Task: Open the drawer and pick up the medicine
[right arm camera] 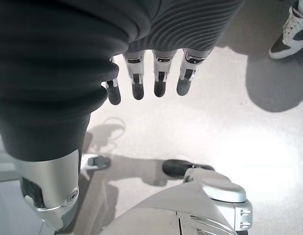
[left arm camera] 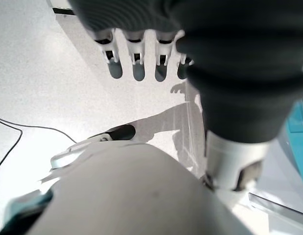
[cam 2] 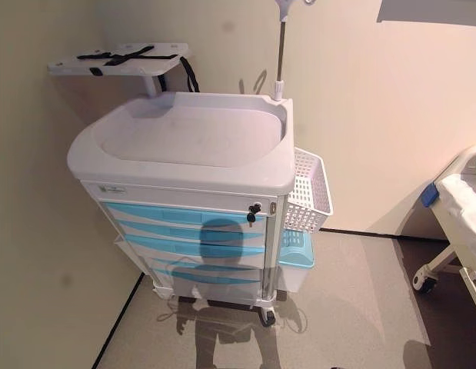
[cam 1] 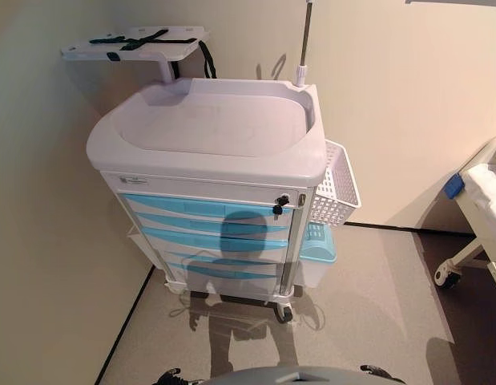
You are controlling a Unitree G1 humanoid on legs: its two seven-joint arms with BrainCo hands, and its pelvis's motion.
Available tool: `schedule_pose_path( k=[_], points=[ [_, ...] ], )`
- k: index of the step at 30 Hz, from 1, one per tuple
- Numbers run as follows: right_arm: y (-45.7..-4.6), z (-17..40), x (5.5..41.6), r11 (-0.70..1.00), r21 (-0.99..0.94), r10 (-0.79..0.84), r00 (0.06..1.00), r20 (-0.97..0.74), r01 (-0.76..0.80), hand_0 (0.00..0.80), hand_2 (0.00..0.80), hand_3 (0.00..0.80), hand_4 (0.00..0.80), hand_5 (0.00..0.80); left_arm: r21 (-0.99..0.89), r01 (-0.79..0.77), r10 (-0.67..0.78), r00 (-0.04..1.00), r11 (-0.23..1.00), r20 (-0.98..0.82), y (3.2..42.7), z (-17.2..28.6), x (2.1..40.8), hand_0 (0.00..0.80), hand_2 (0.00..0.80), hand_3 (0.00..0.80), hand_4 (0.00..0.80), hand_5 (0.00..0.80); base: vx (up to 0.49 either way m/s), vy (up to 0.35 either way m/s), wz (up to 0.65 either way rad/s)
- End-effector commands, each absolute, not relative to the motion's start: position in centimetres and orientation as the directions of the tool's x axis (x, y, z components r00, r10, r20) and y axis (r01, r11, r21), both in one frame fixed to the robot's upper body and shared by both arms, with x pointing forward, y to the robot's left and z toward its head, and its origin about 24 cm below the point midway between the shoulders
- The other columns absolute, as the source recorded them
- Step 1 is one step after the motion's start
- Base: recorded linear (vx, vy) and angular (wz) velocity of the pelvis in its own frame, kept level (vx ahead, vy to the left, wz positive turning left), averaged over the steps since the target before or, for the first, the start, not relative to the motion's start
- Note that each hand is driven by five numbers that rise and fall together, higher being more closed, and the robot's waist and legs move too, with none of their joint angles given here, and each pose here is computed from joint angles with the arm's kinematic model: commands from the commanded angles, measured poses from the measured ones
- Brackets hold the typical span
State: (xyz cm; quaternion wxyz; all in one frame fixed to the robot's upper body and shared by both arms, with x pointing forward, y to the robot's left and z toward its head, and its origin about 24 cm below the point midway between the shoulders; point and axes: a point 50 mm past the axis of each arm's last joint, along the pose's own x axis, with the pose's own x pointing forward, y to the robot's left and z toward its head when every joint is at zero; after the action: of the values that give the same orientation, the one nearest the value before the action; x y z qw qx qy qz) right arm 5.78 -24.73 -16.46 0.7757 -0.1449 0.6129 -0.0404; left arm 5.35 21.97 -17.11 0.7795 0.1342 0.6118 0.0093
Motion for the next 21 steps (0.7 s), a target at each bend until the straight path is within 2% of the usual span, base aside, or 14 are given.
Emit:
schedule_pose_path(
  k=[1, 21],
  points=[
    [-23.88, -16.44, 7.55, 0.952, -0.278, -0.231, 0.293, -0.928, -0.128, 0.000, 0.000, 0.000, 0.000, 0.000, 0.238, 0.233, 0.169, 0.281, 0.943, -0.945, 21.75, -16.99, 6.96, 0.000, 0.000, 0.000, 0.000, 0.000, 0.000, 0.000, 0.00],
    [-24.05, -16.41, 7.44, 0.954, -0.281, -0.239, 0.294, -0.925, -0.107, 0.000, 0.000, 0.000, 0.000, 0.000, 0.244, 0.169, 0.190, 0.284, 0.955, -0.940, 22.02, -16.94, 6.91, 0.000, 0.000, 0.000, 0.000, 0.000, 0.000, 0.000, 0.00]
  ],
)
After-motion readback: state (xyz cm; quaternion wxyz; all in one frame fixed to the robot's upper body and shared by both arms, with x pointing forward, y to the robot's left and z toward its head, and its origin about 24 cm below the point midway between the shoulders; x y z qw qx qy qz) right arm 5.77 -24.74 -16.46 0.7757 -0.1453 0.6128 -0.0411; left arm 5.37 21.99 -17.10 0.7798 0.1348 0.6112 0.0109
